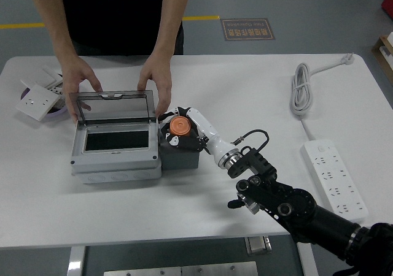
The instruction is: Pick up the cylinder from the cube,place it in the box,flap close box
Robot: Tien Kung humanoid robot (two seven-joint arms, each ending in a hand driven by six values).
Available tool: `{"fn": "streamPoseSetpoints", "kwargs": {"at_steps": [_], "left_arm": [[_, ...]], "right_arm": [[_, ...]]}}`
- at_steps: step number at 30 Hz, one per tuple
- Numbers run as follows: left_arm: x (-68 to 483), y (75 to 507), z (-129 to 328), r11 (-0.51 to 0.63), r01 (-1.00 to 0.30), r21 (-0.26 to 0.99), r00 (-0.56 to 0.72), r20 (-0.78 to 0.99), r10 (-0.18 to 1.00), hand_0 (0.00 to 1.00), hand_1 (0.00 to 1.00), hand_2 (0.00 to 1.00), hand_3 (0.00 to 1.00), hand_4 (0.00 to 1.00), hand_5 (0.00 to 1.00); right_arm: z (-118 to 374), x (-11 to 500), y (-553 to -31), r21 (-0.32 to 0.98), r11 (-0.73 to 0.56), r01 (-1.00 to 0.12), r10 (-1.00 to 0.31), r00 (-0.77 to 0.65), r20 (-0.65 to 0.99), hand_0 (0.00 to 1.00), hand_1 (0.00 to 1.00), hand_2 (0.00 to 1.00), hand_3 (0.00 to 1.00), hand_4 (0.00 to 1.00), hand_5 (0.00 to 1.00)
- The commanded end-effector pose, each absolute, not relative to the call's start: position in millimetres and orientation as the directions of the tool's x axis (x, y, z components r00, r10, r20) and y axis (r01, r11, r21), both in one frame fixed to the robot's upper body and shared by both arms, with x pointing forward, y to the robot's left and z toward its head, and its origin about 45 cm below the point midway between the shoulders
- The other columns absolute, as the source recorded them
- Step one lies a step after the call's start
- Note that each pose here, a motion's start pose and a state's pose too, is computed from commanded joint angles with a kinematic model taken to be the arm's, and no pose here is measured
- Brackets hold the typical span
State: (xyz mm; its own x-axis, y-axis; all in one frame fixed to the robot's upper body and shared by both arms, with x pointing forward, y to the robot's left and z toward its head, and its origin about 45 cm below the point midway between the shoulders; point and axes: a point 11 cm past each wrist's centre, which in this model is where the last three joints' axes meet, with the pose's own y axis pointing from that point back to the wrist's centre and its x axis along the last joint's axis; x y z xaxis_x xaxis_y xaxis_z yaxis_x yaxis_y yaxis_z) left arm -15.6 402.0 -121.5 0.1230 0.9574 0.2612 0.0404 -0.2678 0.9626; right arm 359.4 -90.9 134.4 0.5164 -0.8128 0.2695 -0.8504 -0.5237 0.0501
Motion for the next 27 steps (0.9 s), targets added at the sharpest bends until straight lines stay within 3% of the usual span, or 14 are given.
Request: {"fn": "streamPoseSetpoints", "kwargs": {"at_steps": [5, 6, 15, 27], "left_arm": [[-16, 402, -121, -0.270, 0.042, 0.962, 0.121, 0.263, 0.957, 0.923, 0.852, 0.854, 0.951, 0.002, 0.002], [-16, 402, -121, -0.270, 0.042, 0.962, 0.120, 0.263, 0.957, 0.923, 0.852, 0.854, 0.951, 0.002, 0.002], [-18, 402, -121, -0.272, 0.049, 0.961, 0.117, 0.265, 0.957, 0.923, 0.852, 0.854, 0.951, 0.002, 0.002], [-23, 407, -120, -0.283, 0.065, 0.957, 0.114, 0.274, 0.955, 0.923, 0.852, 0.854, 0.951, 0.002, 0.002]], "right_arm": [[146, 357, -82, 0.012, -0.537, -0.844, -0.815, 0.522, 0.251, 0.489, 0.504, 0.436, 0.514, 0.002, 0.002], [149, 356, -81, 0.003, -0.539, -0.842, -0.816, 0.523, 0.247, 0.420, 0.440, 0.399, 0.388, 0.002, 0.002], [182, 346, -54, -0.084, -0.589, -0.803, -0.797, 0.561, 0.224, 0.404, 0.422, 0.390, 0.347, 0.002, 0.002], [174, 340, -31, -0.002, -0.670, -0.742, -0.688, 0.620, 0.377, 0.383, 0.394, 0.349, 0.300, 0.002, 0.002]]}}
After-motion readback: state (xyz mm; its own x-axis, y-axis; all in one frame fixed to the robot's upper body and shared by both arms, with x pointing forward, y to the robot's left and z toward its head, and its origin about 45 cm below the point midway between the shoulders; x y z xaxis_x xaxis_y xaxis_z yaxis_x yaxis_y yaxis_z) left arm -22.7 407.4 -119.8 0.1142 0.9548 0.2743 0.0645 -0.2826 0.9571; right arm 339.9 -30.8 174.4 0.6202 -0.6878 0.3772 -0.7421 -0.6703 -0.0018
